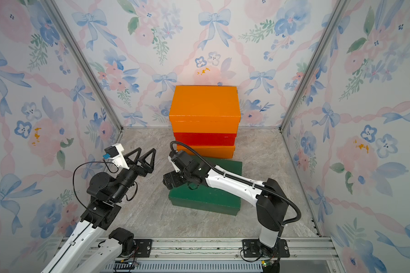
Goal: Stack the shoeboxes
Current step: Move the shoebox to the center of the board, then pick up the shoebox from the center of the board.
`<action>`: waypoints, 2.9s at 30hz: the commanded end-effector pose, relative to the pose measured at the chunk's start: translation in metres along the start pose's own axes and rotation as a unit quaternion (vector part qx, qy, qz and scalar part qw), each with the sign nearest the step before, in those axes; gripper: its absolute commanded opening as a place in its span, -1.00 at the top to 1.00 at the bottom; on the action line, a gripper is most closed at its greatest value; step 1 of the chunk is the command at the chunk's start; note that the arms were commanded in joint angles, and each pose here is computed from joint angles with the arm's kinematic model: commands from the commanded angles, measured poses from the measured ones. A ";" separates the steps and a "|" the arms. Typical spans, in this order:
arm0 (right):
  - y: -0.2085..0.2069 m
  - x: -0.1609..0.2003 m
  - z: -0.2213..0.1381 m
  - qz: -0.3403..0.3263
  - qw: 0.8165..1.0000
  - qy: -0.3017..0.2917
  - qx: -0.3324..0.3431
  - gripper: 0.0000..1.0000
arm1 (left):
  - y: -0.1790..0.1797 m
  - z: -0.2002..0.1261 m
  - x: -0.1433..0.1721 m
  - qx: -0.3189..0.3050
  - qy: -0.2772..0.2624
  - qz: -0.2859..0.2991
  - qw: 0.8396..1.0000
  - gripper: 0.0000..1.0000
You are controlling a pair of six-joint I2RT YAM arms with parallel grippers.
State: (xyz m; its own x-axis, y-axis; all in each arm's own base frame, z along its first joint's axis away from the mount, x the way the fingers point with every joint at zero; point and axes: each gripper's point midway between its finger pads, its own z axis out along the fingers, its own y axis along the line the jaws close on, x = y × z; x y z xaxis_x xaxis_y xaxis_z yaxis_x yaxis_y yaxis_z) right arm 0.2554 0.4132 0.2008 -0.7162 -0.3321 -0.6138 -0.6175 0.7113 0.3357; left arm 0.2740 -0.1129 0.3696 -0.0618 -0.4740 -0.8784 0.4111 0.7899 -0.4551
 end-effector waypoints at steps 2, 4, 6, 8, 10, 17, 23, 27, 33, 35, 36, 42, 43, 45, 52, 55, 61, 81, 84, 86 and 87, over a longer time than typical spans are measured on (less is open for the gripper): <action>-0.020 -0.018 -0.059 -0.017 0.998 -0.042 0.044 -0.94 | -0.009 0.006 0.002 0.019 0.013 0.002 1.000 -0.96; -0.038 -0.022 -0.081 -0.010 0.995 -0.058 0.080 -0.94 | -0.008 0.011 0.011 0.023 0.031 0.000 0.999 -0.96; -0.061 -0.024 -0.102 0.007 0.990 -0.075 0.120 -0.94 | -0.008 0.018 0.024 0.030 0.055 -0.005 0.998 -0.96; -0.086 -0.021 -0.123 0.027 0.983 -0.092 0.156 -0.94 | -0.007 0.025 0.040 0.036 0.084 -0.012 0.996 -0.96; -0.114 -0.013 -0.142 0.061 0.976 -0.103 0.182 -0.94 | -0.005 0.033 0.060 0.045 0.118 -0.021 0.992 -0.96; -0.233 0.058 -0.191 0.254 0.923 -0.127 0.258 -0.94 | -0.001 0.058 0.126 0.058 0.232 -0.055 0.969 -0.96; -0.258 0.106 -0.174 0.317 0.917 -0.107 0.217 -0.94 | 0.017 0.063 0.162 0.022 0.269 -0.055 0.961 -0.96; -0.259 0.120 -0.159 0.320 0.921 -0.090 0.202 -0.94 | 0.034 0.055 0.196 0.001 0.308 -0.055 0.950 -0.96; -0.257 0.130 -0.142 0.331 0.924 -0.082 0.174 -0.96 | 0.055 0.049 0.237 -0.026 0.358 -0.061 0.931 -0.96; -0.255 0.134 -0.136 0.334 0.925 -0.077 0.162 -0.98 | 0.060 0.046 0.247 -0.032 0.371 -0.063 0.926 -0.96; -0.254 0.135 -0.134 0.335 0.926 -0.076 0.159 -0.99 | 0.061 0.046 0.250 -0.033 0.375 -0.064 0.924 -0.96; -0.254 0.145 -0.125 0.337 0.927 -0.065 0.150 -1.00 | 0.064 0.041 0.263 -0.035 0.387 -0.072 0.919 -0.96; -0.254 0.145 -0.123 0.337 0.928 -0.064 0.145 -1.00 | 0.063 0.041 0.264 -0.032 0.389 -0.075 0.918 -0.96; -0.252 0.144 -0.118 0.339 0.929 -0.065 0.133 -0.98 | 0.062 0.041 0.268 -0.031 0.391 -0.078 0.916 -0.96; -0.251 0.131 -0.109 0.334 0.934 -0.071 0.109 -0.92 | 0.058 0.038 0.274 -0.026 0.396 -0.083 0.914 -0.96; -0.251 0.126 -0.105 0.332 0.935 -0.070 0.103 -0.89 | 0.057 0.036 0.274 -0.026 0.395 -0.086 0.914 -0.96; -0.251 0.112 -0.097 0.329 0.938 -0.078 0.081 -0.81 | 0.052 0.031 0.276 -0.020 0.394 -0.093 0.914 -0.96; -0.259 0.090 -0.069 0.327 0.942 -0.062 0.042 -0.74 | 0.044 0.027 0.273 -0.013 0.381 -0.094 0.920 -0.96; -0.259 0.089 -0.079 0.312 0.946 -0.068 0.054 -0.78 | 0.043 0.030 0.270 -0.012 0.378 -0.093 0.921 -0.96; -0.260 0.087 -0.089 0.299 0.949 -0.073 0.069 -0.95 | 0.042 0.032 0.266 -0.009 0.374 -0.093 0.923 -0.96; -0.259 0.085 -0.095 0.290 0.951 -0.077 0.076 -0.94 | 0.041 0.033 0.265 -0.006 0.372 -0.092 0.923 -0.96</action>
State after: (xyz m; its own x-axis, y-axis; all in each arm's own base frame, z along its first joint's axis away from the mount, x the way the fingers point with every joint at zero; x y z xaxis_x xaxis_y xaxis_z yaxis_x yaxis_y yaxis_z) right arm 0.3311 0.1436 0.1124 -0.8636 0.2674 -0.4274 -0.0274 0.8216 0.5694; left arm 0.3018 -0.2121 0.1133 -0.7478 -0.2161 -0.6278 0.2851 0.7494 -0.5976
